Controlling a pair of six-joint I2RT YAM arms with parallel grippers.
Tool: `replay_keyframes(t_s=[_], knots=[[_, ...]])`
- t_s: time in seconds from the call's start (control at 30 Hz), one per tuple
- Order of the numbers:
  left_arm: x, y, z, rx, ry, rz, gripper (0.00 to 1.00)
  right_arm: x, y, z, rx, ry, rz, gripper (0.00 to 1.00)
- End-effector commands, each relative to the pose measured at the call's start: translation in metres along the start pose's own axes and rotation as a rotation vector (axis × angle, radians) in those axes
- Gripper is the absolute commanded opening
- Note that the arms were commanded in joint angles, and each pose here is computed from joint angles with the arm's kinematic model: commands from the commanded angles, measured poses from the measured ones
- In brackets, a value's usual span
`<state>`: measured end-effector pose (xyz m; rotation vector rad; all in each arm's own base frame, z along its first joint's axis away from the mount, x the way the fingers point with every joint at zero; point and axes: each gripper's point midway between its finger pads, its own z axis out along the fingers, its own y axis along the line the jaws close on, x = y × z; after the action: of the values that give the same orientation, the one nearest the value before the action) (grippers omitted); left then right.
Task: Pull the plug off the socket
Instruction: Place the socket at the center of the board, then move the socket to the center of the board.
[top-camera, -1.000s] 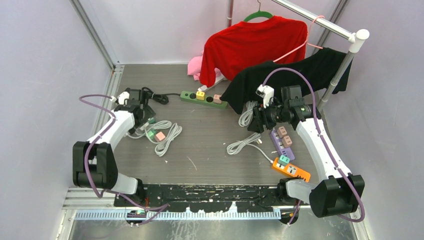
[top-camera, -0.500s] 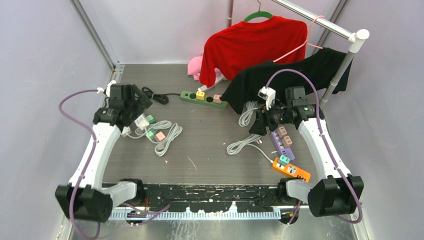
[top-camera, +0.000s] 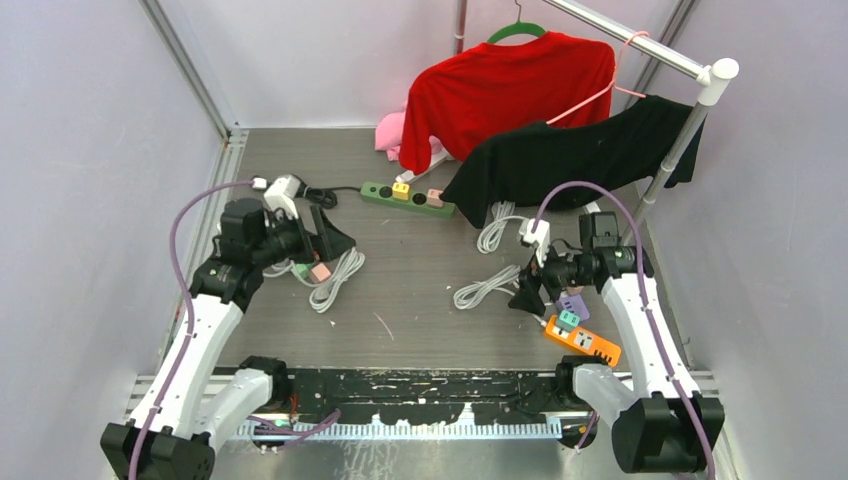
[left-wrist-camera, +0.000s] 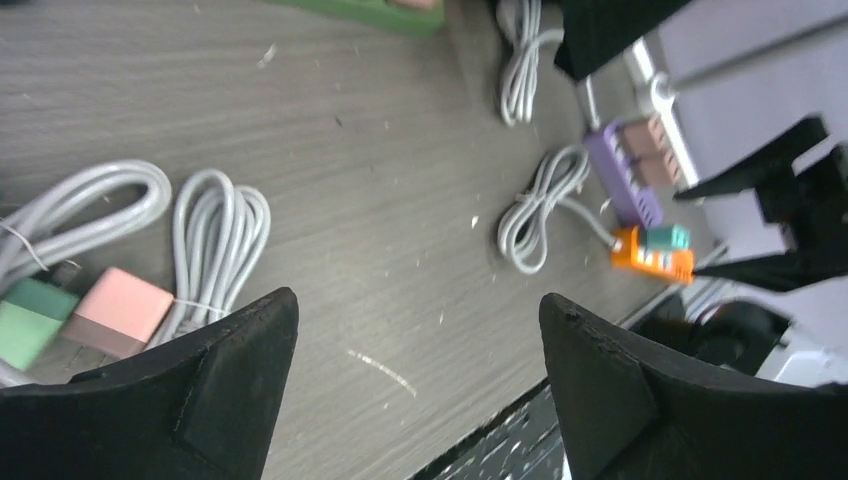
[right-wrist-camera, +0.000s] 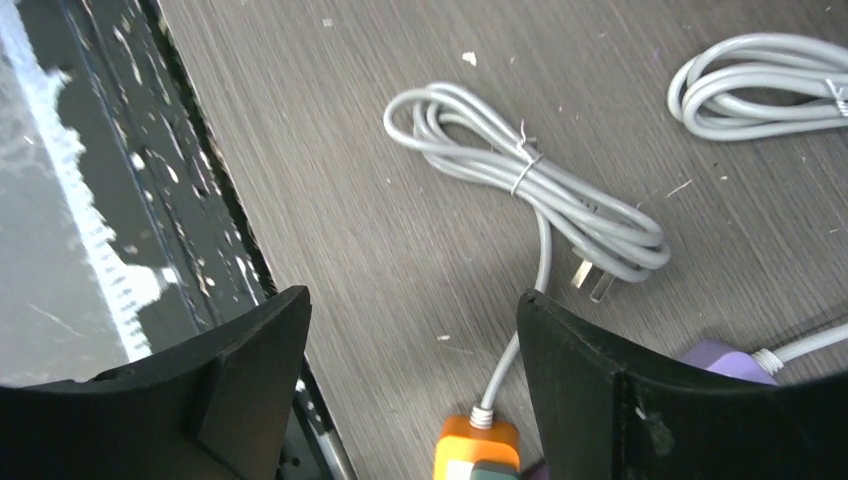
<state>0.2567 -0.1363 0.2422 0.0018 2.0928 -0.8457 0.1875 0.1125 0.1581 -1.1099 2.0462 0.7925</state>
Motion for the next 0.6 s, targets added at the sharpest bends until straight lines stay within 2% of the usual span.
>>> replay_keyframes(t_s=[0.0, 0.17, 0.33, 0.43, 0.57], knots=[[0.02, -0.005, 0.004, 0.081, 0.041, 0.218, 0.89, 0.026, -0.008, 0.001, 0.037, 0.066, -0.18, 0.81], [0.036, 0.012, 0.01, 0.016, 0.066, 0.275, 0.89, 0.042, -0.034, 0.009, 0.121, 0.132, -0.216, 0.78], [0.033, 0.018, 0.002, -0.036, 0.047, 0.3, 0.89, 0.04, -0.051, 0.017, 0.157, 0.164, -0.254, 0.82], [0.03, 0.022, -0.004, -0.067, 0.018, 0.317, 0.89, 0.048, -0.06, 0.023, 0.147, 0.245, -0.283, 0.83], [0.029, 0.021, -0.009, -0.071, -0.001, 0.331, 0.88, 0.058, -0.067, 0.035, 0.134, 0.378, -0.381, 0.79]])
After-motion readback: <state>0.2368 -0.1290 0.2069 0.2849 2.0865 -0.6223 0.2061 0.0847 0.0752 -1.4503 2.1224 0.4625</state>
